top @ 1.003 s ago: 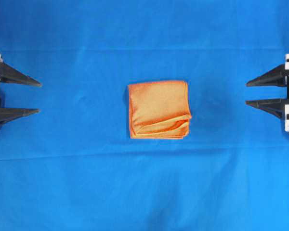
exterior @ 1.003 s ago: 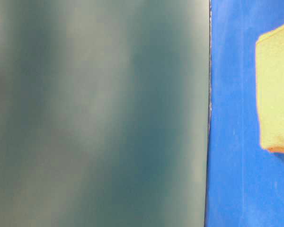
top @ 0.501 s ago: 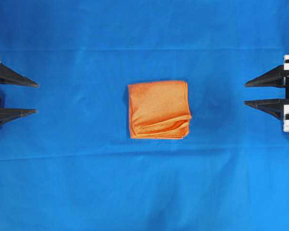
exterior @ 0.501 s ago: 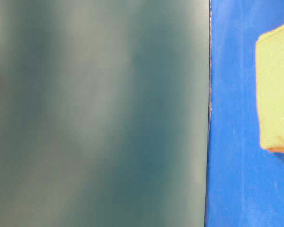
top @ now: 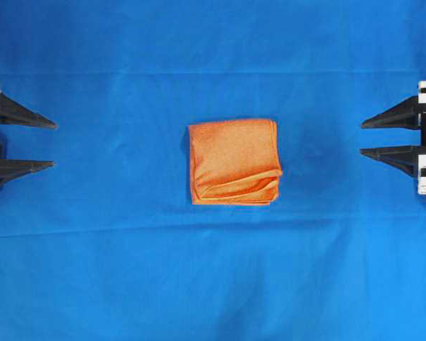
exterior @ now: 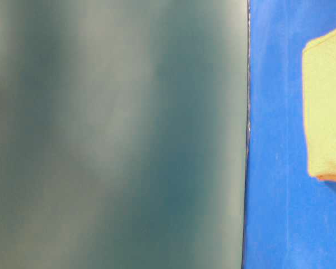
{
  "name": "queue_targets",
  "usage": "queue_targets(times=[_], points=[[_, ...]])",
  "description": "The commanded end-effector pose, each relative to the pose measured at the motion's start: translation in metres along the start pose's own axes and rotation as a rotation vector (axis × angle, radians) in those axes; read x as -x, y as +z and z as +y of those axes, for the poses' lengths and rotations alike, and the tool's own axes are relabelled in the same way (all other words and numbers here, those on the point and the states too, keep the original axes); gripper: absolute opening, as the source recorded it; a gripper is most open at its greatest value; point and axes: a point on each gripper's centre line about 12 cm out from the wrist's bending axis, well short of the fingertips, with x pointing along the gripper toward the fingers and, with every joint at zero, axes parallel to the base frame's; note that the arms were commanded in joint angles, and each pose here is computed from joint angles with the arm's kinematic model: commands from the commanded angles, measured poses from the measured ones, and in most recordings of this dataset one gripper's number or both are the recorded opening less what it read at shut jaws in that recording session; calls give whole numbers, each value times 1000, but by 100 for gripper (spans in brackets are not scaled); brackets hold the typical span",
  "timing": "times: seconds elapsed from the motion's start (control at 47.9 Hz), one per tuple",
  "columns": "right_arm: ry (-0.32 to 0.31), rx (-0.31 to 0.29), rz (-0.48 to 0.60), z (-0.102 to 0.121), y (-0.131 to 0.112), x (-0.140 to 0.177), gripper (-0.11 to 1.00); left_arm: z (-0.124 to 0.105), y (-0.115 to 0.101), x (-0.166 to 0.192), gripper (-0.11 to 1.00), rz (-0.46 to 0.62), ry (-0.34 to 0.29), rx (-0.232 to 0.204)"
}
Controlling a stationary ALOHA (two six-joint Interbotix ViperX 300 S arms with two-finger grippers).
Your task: Fold the orange towel.
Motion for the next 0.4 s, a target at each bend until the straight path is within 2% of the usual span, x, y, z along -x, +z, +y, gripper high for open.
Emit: queue_targets(times=[0.0, 0.167, 0.376], points=[[2, -2, -10, 1, 5, -1, 59, 0, 5, -1, 65, -9, 2, 3], [-21, -14, 33, -2, 0, -1, 59, 0, 2, -1, 65, 14, 1, 11], [-21, -13, 26, -2, 3, 0, 59, 0, 3, -1, 65, 12, 1, 11]])
